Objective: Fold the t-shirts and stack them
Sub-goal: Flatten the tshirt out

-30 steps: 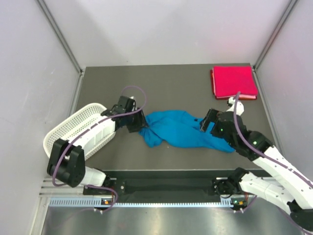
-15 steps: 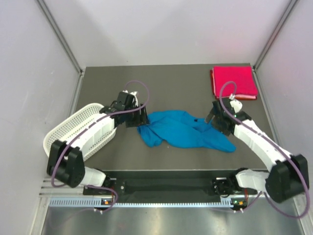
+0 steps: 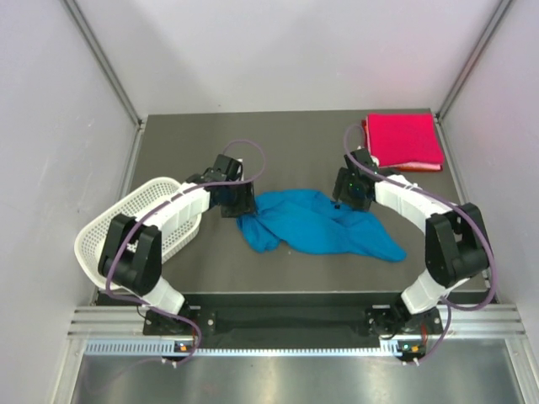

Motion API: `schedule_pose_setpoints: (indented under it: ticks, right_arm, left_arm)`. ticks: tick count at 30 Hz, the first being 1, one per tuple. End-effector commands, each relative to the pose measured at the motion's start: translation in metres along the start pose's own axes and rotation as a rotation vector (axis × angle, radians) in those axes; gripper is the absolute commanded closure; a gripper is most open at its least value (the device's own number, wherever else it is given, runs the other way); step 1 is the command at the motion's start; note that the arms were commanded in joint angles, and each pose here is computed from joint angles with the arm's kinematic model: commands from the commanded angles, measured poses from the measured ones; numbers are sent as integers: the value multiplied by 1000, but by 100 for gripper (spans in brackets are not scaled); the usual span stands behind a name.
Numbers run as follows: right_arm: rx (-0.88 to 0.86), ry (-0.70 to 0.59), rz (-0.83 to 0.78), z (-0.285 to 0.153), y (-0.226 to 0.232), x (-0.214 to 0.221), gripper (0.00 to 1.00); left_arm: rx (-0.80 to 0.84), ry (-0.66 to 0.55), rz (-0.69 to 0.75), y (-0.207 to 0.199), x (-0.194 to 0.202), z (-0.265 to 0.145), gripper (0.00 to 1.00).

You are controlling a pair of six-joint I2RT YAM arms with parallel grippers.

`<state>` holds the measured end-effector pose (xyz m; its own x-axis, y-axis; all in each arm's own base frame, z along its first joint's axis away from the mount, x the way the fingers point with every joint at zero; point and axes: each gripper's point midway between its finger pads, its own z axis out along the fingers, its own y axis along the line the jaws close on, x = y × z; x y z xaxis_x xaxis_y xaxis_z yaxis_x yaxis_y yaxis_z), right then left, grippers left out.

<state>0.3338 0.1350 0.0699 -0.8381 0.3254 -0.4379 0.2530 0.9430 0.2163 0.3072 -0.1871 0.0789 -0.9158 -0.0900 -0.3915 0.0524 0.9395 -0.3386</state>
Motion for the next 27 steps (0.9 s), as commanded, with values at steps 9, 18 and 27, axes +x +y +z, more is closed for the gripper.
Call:
schedule_pose_setpoints:
  ticks: [9, 18, 27]
  right_arm:
    - [-433, 30, 121, -12, 147, 2, 36]
    - [-532, 50, 267, -2, 200, 22, 41]
    - [-477, 67, 336, 13, 198, 30, 42]
  left_arm:
    - [-52, -84, -60, 14, -28, -13, 50]
    - [18, -76, -73, 5, -29, -12, 51]
    - [51, -68, -76, 1, -30, -9, 54]
